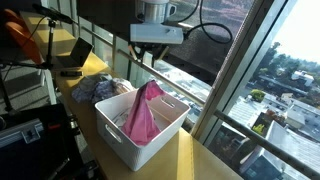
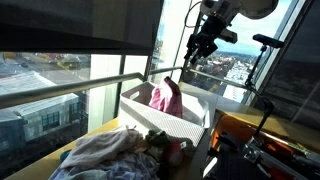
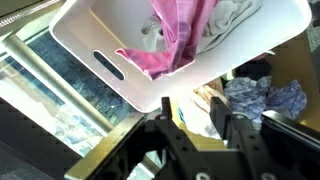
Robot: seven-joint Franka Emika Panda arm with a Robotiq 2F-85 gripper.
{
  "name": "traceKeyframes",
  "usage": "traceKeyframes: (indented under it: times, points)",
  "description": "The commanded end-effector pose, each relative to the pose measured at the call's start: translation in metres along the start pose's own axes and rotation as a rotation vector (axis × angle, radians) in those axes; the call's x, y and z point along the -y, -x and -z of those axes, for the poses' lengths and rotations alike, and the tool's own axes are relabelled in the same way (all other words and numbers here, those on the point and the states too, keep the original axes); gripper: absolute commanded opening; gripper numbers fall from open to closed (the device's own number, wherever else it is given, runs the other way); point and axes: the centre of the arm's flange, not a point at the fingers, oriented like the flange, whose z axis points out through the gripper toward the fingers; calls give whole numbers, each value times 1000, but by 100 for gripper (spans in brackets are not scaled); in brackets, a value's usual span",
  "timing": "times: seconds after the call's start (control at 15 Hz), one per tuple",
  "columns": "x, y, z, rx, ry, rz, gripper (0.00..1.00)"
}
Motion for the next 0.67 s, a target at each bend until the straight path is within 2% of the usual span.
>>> traceKeyframes:
  times: [0.0, 0.2, 0.27, 0.6]
  points:
    - [14, -31, -7, -7, 4, 62, 75]
    - [36, -77, -31, -5, -21, 137, 97]
    - [45, -96, -47, -5, -38, 166, 100]
    - [91, -178, -142, 1, -100, 313, 100]
